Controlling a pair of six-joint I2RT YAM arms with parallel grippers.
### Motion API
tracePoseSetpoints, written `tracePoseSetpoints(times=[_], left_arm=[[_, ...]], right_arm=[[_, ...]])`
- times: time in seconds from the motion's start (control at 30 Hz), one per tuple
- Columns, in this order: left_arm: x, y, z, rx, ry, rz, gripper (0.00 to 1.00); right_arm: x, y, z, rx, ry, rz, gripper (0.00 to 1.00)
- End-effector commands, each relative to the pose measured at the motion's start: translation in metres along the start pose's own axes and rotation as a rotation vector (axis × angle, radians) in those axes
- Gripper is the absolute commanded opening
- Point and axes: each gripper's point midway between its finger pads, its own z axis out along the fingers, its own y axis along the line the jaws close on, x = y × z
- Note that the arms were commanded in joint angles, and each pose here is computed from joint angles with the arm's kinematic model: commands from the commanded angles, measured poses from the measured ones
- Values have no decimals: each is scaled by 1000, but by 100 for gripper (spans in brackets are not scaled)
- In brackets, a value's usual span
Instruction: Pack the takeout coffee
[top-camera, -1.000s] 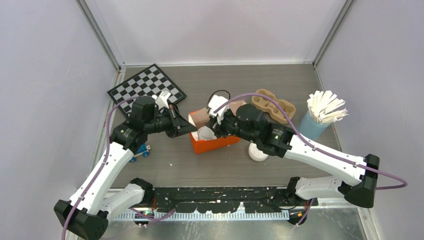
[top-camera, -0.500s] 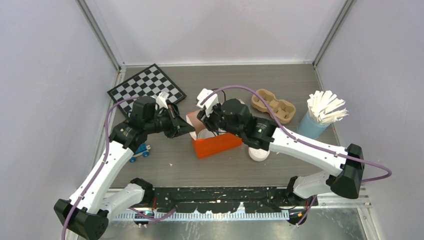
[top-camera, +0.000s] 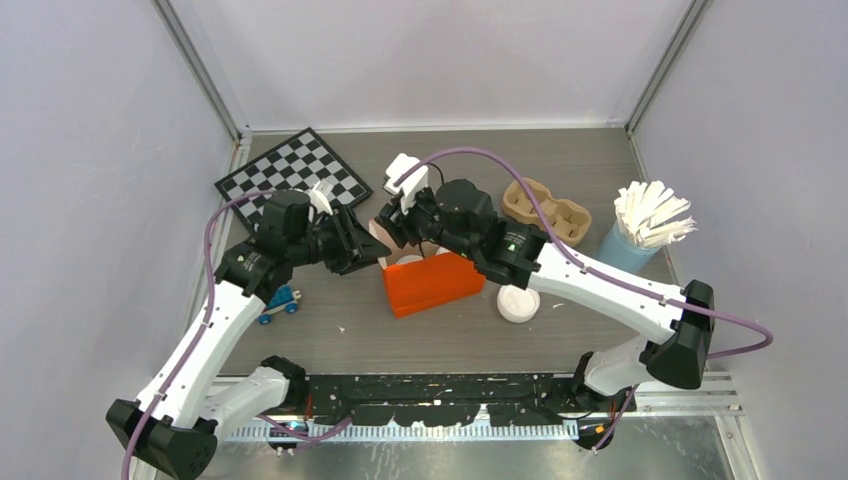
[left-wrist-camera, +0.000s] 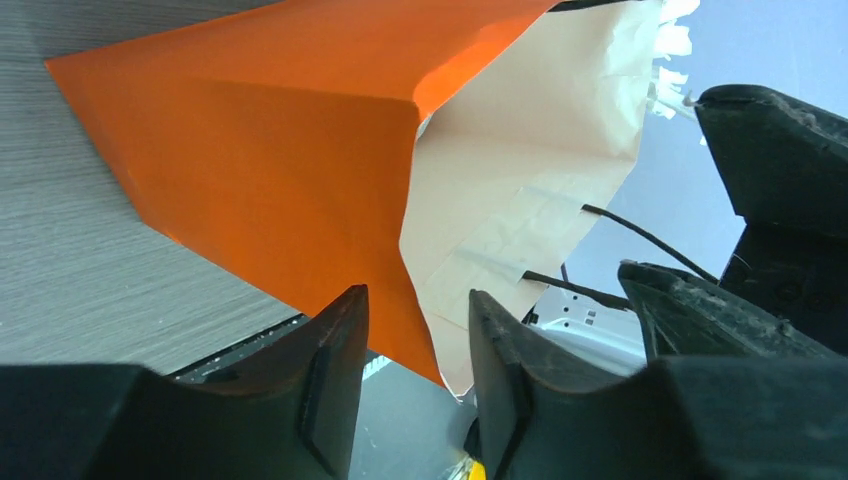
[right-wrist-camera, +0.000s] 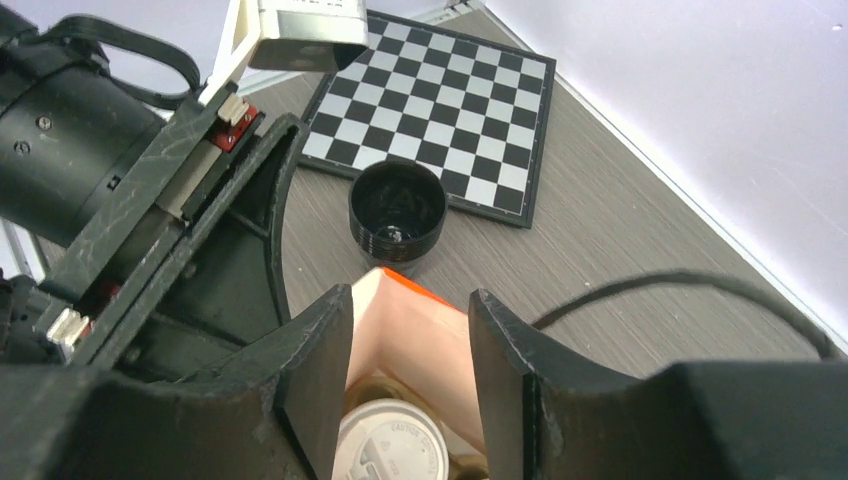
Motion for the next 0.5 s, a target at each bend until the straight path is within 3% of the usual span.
tracePoseSetpoints(times=[0.0, 0.07, 0.1, 0.13, 0.17, 0.4, 0.47], left_arm=[[-15, -17, -12, 17, -72, 66, 49], [-19, -18, -16, 6, -95, 90, 58], [-21, -18, -18, -1, -108, 102, 69], [-24, -20, -22, -2, -123, 123, 91], [-26, -21, -24, -7, -133, 138, 99], [-37, -22, -41, -50, -201, 243, 100], [-41, -23, -47, -66, -219, 277, 100]], right_arm=[[-52, -12, 1, 29, -116, 50, 53], [-65, -16, 1, 32, -130, 74, 55], [-71, -15, 0, 25, -140, 89, 56], [-77, -14, -2, 19, -152, 112, 57], [-83, -13, -4, 11, -164, 132, 58], [-98, -20, -20, 51, -159, 284, 84], [-101, -28, -28, 94, -151, 305, 86]])
